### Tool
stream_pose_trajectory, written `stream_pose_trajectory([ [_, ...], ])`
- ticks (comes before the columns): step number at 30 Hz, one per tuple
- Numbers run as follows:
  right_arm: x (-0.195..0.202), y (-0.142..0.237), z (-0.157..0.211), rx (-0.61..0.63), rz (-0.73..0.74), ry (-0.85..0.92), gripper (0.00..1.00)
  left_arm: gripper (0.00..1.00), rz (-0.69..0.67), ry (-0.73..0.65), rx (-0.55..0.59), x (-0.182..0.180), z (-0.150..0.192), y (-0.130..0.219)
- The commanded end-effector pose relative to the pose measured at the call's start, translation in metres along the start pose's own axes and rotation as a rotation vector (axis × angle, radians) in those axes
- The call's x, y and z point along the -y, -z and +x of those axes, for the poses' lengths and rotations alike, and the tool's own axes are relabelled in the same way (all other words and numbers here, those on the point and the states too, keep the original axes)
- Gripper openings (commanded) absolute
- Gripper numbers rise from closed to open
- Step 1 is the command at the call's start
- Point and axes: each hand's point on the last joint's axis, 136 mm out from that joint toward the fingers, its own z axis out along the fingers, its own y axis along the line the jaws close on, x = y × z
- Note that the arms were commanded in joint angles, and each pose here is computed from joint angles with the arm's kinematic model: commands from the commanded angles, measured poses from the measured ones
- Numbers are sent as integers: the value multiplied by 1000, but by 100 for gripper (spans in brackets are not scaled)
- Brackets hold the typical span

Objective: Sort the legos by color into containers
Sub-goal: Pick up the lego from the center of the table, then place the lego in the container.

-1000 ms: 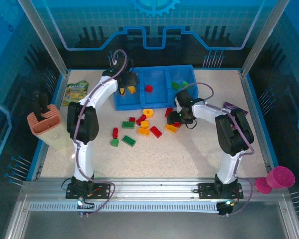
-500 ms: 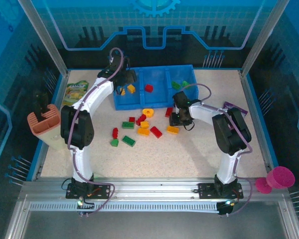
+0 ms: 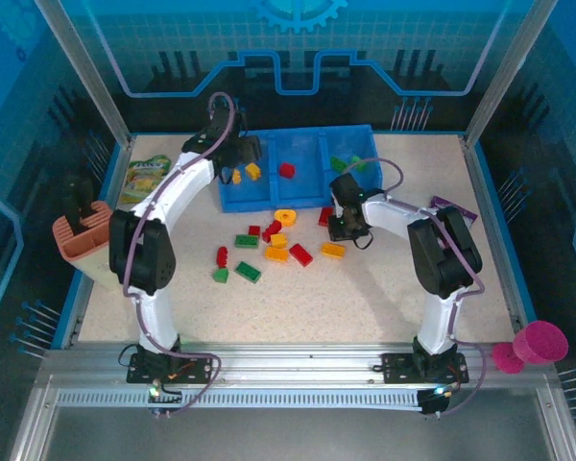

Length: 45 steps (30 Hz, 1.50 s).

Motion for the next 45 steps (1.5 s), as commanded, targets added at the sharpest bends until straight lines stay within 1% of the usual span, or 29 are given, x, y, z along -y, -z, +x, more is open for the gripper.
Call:
stream_pose_trajectory([
  [1,-4,43,-18,64,12,70,18,65,59,-49,49,7,-14,43],
  [6,-17,87,-48,143,-5,141,18,66,69,-79,91,0,-12,82],
  [8,-26,103,-67,184,-22,172,18,67,58,-94,106,-6,-9,99],
  [12,-49,117,-102,242,-66,230,18,68,35,-127,118,-19,2,126],
  [15,-63,113,-130,261,-90,264,17,69,18,-136,115,-30,12,149],
  [17,-69,103,-150,271,-89,279,17,69,14,-135,110,-36,20,164],
  [21,-81,82,-185,293,-102,307,17,69,54,-137,78,-39,40,189],
  [22,-85,86,-196,317,-108,314,17,69,61,-140,66,-41,45,194],
  [23,-84,64,-201,293,-102,316,17,69,66,-144,57,-42,50,199],
  [25,-85,56,-213,299,-102,312,17,69,57,-150,50,-47,58,205],
  [29,-80,41,-222,304,-95,299,18,70,32,-162,45,-56,66,214],
  [32,-75,35,-222,300,-100,280,19,70,34,-160,41,-57,68,216],
  [34,-77,33,-218,291,-114,283,22,71,42,-158,38,-56,69,215],
  [36,-79,35,-215,287,-117,291,27,71,50,-156,32,-54,69,213],
  [40,-85,47,-212,301,-126,312,38,71,59,-153,32,-51,67,212],
  [43,-91,60,-209,316,-140,333,44,71,64,-143,38,-50,66,213],
  [45,-96,71,-207,335,-147,349,46,71,71,-138,40,-49,65,214],
])
